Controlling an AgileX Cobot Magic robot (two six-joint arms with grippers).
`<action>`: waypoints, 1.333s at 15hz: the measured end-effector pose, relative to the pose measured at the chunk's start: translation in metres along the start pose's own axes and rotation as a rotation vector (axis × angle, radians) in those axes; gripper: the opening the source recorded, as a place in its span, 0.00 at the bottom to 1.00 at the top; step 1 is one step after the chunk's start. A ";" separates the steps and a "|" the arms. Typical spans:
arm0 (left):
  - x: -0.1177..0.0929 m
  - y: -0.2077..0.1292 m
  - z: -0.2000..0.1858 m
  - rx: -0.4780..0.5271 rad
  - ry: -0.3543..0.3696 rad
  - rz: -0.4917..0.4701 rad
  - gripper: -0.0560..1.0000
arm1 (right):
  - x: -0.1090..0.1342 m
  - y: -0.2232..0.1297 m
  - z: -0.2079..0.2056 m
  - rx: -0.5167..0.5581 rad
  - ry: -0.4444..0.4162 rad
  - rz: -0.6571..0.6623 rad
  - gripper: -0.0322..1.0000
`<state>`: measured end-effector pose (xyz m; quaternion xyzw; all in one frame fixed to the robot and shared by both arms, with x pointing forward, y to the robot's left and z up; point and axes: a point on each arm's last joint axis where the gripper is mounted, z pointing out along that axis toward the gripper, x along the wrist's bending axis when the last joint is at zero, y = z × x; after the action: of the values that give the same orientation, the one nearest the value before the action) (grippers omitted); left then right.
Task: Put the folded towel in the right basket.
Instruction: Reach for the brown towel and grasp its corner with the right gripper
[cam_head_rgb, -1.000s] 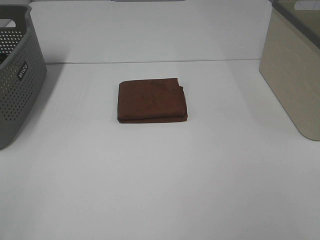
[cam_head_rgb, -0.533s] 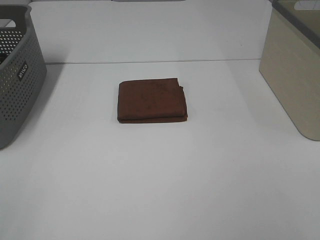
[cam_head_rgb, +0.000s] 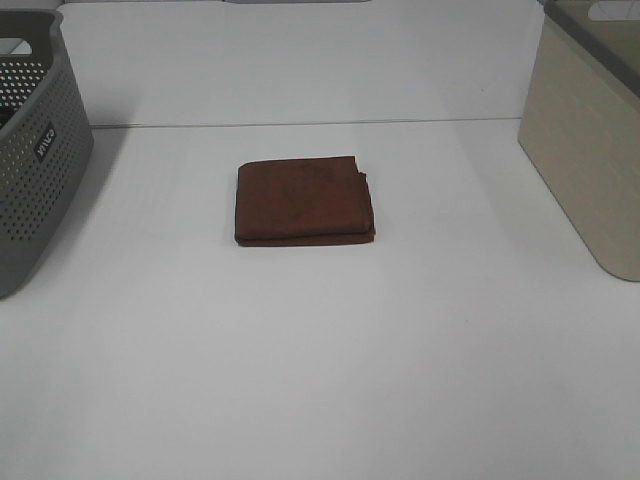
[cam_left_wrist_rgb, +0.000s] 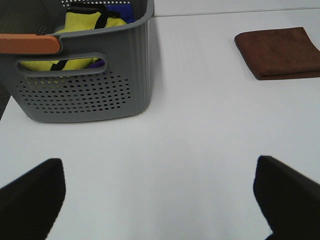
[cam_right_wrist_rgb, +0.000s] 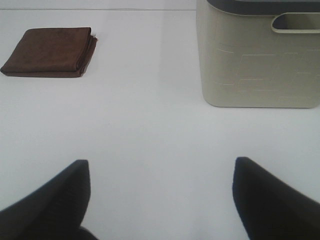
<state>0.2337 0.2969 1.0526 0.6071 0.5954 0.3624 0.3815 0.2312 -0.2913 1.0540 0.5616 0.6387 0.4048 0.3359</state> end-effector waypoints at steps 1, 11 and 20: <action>0.000 0.000 0.000 0.000 0.000 0.000 0.97 | 0.000 0.000 0.000 0.000 0.000 0.000 0.75; 0.000 0.000 0.000 0.000 0.000 0.000 0.97 | 0.000 0.000 0.000 0.000 0.000 0.000 0.75; 0.000 0.000 0.000 0.000 0.000 0.000 0.97 | 0.000 0.000 0.000 0.000 0.000 0.000 0.75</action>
<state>0.2337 0.2969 1.0526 0.6071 0.5954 0.3624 0.3815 0.2312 -0.2913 1.0540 0.5616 0.6387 0.4048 0.3359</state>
